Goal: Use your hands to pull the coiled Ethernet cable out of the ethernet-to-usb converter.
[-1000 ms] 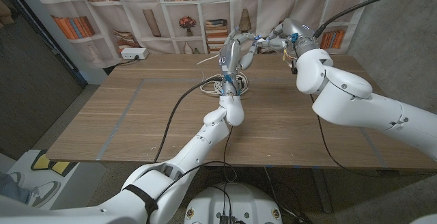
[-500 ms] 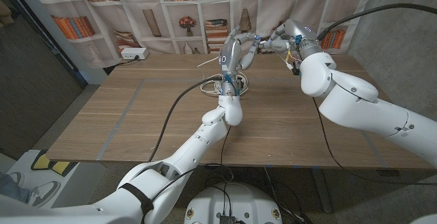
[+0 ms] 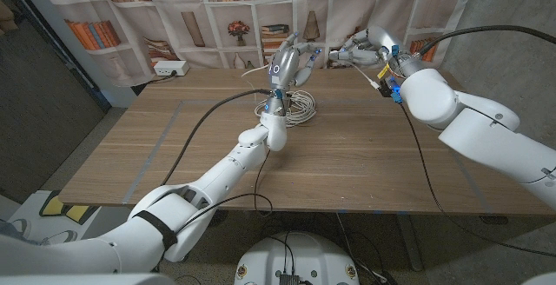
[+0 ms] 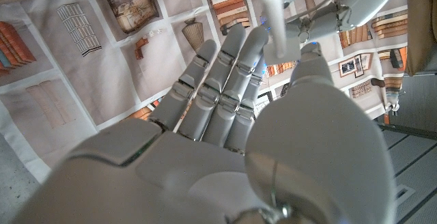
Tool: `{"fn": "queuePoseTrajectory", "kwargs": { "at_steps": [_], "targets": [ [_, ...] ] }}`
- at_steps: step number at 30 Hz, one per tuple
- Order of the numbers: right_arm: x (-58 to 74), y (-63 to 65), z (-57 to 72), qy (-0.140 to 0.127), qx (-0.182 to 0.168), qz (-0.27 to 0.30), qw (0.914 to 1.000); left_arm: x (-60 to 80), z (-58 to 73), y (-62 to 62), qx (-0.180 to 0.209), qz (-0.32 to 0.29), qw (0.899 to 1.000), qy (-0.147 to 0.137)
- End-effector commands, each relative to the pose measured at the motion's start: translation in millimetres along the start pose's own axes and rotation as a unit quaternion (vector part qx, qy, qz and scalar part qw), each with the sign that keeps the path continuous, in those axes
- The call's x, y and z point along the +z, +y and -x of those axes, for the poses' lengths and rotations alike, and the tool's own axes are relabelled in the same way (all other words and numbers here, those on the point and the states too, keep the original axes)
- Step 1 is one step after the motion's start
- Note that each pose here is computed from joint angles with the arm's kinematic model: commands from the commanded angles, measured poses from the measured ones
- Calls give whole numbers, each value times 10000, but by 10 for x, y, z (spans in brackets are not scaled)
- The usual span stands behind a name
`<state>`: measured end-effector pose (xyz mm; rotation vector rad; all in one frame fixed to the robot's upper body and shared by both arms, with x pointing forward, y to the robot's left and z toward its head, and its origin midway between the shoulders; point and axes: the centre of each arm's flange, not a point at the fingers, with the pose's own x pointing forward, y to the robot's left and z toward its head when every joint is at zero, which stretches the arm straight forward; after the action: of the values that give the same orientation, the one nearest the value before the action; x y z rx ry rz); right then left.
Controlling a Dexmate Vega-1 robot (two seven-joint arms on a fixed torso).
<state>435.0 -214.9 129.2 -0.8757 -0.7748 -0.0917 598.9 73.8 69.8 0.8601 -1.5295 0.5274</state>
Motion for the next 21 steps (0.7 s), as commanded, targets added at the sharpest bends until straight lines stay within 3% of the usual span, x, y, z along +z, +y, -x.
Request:
{"fn": "queuePoseTrajectory", "kwargs": {
  "at_steps": [1,5,9,16,21],
  "targets": [
    [-69,-179,97,-122,-128,-365,9992,-600,69,217,-268,-715,9967,278],
    [-94,-166,29,-44,-29,-356,9994,-469,18,212,-135,-622,9976,286],
    [-137,-149,-29,34,24,-321,9995,-447,29,281,-140,-618,9971,424],
    [-277,-130,-99,37,-20,-549,9985,-517,112,572,26,-609,9943,879],
    [-348,-47,-105,12,-47,-754,9971,-557,147,748,107,-535,9932,1033]
  ]
}}
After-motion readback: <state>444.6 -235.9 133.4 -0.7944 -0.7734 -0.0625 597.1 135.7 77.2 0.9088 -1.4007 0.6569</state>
